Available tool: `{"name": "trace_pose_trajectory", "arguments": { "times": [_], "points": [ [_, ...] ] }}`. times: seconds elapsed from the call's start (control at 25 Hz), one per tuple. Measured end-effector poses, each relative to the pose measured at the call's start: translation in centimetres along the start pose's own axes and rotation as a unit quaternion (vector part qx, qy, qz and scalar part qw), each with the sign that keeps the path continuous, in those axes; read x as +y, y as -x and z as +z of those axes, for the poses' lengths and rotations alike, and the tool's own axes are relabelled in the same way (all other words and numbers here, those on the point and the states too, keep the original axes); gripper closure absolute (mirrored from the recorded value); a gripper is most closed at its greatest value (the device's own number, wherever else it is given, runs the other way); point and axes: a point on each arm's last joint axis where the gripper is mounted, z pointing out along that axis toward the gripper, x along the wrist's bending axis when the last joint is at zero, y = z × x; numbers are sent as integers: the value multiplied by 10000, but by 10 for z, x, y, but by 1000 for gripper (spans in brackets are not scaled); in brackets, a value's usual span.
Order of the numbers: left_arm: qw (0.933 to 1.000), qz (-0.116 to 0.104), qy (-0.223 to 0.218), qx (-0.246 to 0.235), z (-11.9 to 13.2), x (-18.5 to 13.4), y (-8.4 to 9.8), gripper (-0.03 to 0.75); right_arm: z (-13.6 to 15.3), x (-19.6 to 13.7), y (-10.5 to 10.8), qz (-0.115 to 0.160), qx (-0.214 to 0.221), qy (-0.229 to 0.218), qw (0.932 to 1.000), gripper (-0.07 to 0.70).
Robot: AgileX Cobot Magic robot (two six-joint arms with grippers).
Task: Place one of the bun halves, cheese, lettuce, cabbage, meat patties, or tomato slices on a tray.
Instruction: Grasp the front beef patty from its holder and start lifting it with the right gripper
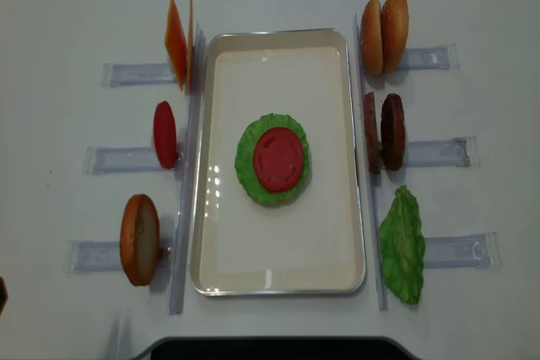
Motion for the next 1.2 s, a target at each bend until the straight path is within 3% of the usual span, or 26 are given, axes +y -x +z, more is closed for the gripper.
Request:
{"name": "trace_pose_trajectory", "arguments": {
  "times": [0.4,1.2],
  "points": [
    [10000,0,0,0,0,0,0,711,0,0,0,0,0,0,10000,334],
    [10000,0,0,0,0,0,0,716,2,2,0,25,-12,-44,10000,334]
  ]
}}
